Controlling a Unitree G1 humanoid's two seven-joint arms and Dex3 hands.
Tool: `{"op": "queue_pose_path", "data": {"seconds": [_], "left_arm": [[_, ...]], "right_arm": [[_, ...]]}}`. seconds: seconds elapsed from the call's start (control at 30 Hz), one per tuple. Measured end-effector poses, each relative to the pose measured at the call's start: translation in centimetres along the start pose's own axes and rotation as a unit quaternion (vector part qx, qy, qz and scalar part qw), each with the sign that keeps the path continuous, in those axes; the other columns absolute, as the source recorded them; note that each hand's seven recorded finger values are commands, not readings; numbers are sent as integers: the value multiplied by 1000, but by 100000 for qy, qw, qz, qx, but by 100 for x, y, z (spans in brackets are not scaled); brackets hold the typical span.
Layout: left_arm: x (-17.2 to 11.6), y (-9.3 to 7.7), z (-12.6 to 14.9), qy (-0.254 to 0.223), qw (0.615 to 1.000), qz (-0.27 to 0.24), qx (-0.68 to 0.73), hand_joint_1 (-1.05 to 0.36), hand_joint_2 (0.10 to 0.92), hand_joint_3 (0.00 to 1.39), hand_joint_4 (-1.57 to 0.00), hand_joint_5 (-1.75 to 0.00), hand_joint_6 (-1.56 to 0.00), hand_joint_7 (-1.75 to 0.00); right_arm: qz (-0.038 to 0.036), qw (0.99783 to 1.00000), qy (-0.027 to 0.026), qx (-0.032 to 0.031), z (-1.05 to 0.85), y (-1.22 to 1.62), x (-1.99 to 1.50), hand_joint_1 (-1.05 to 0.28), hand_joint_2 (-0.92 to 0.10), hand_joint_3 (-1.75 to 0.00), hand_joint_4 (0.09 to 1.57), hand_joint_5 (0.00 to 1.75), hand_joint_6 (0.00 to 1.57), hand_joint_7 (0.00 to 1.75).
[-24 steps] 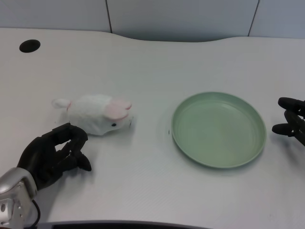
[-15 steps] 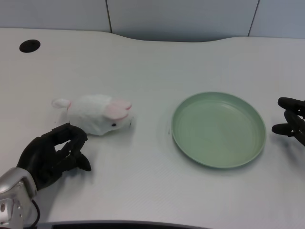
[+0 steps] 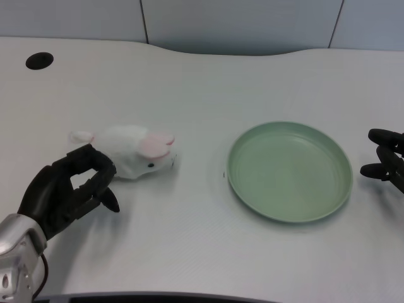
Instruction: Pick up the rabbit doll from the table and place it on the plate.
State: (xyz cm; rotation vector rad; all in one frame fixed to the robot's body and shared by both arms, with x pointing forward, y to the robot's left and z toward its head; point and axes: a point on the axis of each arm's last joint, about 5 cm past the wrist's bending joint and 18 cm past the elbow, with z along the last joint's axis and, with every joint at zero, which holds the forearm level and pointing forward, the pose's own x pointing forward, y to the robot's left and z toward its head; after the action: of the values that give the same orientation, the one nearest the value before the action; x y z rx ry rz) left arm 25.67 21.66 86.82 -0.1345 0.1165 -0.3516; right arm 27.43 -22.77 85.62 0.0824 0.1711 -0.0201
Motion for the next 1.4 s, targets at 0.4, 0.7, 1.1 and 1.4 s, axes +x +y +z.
{"op": "queue_pose_path", "data": {"seconds": [0.4,0.7,1.1,1.4], "left_arm": [[35,-161,502,-13604,90437,1288,40428,-478,921,504,-558,-1746,-423,-1572],[308,-129,921,-11121,75414,-1115,64713,-713,921,168,-222,-243,-309,-28],[644,-205,1128,-2048,68472,-8473,72357,-1019,921,158,0,-9,-62,0],[1004,-423,1138,9300,66525,-12430,73031,-1048,921,145,-11,-6,-52,-9]], "right_arm": [[274,100000,-14,-88,-8,27,3,-424,-921,-252,734,840,961,2],[183,100000,22,-214,-14,55,8,-413,-921,-247,736,836,970,6],[250,99999,103,-342,-13,55,9,-413,-921,-261,738,833,955,1],[514,99998,-309,-301,-4,56,10,-407,-921,-271,722,833,941,0]]}}
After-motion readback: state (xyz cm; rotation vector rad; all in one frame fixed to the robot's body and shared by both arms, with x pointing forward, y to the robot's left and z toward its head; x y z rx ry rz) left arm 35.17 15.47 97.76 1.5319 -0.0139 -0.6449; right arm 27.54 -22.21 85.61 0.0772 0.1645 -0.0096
